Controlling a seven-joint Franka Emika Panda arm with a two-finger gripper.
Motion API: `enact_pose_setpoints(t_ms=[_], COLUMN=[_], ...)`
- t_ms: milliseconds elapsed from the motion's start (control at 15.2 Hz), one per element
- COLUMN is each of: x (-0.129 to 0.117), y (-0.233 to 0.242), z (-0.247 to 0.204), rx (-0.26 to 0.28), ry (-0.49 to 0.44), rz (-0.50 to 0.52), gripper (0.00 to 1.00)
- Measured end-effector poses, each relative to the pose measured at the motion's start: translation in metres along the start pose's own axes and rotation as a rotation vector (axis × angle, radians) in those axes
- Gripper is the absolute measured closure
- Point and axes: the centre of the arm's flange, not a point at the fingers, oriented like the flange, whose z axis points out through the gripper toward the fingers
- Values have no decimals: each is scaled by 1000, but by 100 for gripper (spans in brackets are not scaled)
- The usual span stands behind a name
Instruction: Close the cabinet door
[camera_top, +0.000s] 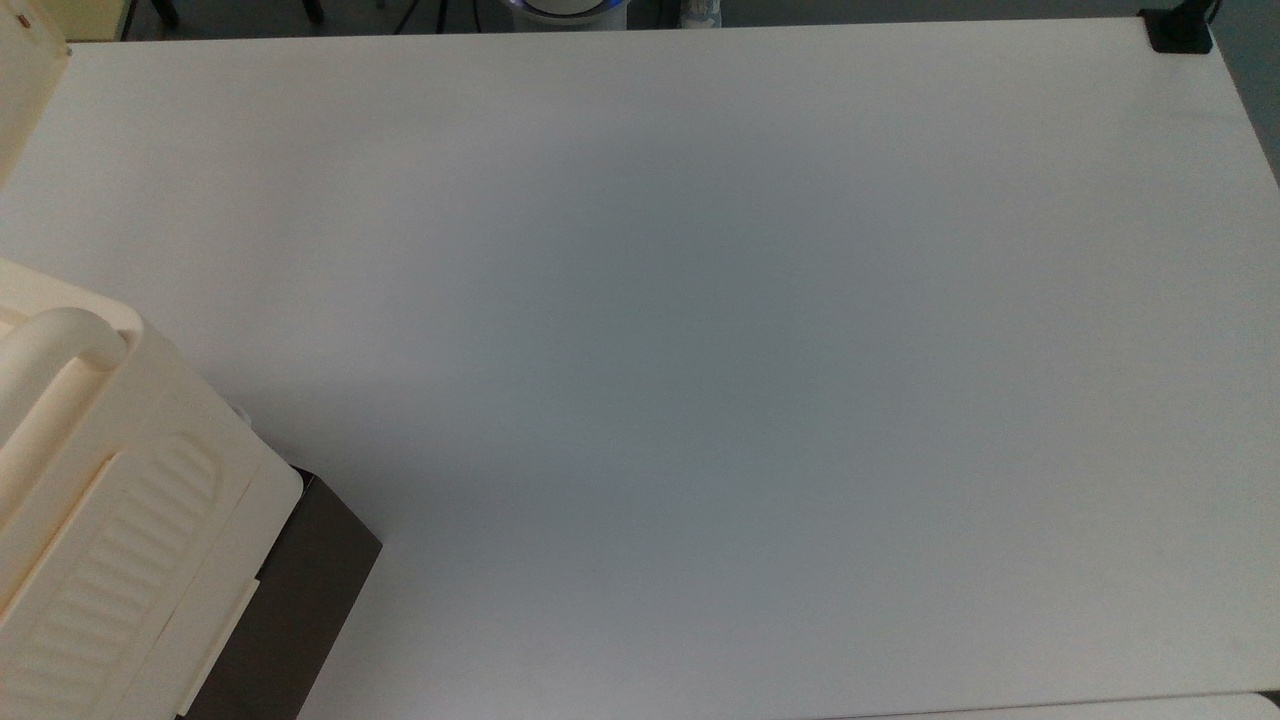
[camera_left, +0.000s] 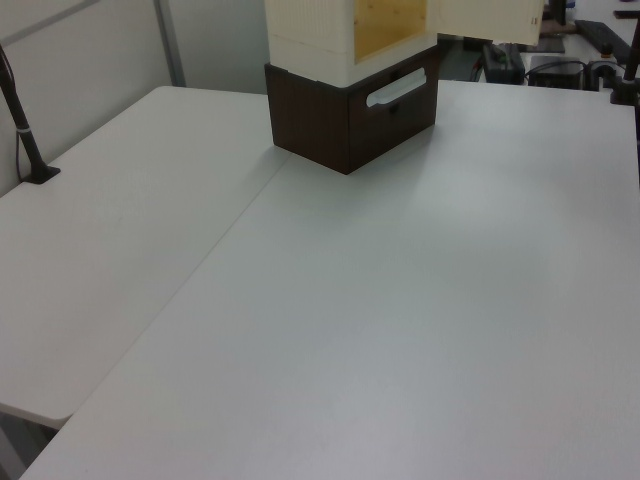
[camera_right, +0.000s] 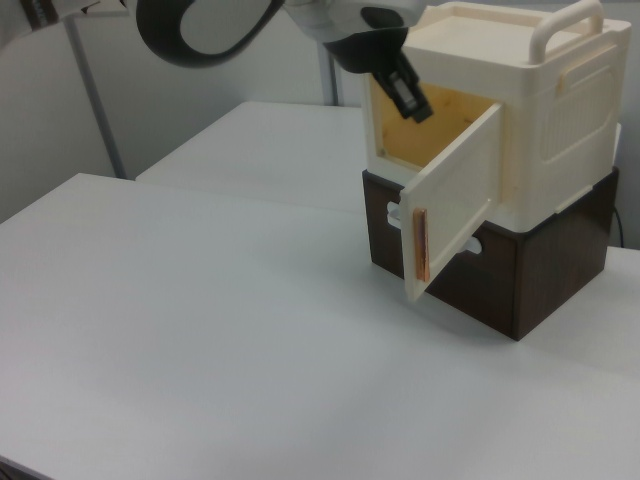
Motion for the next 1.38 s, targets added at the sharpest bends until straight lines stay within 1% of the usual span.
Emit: enact_pose_setpoints(t_ms=[131,328,460,657,919,1379], x=[5,6,8,10,8,0], y=[12,20,29,37,40,32], z=[-4,-3,4,24,57,93], rx=[-10,-21,-37,-63,-100,-115], ry=[16,15,6,-14,-55,-107], rz=[-32,-141,-214,-286,-355,-392], gripper=[99,99,99,99,99,99])
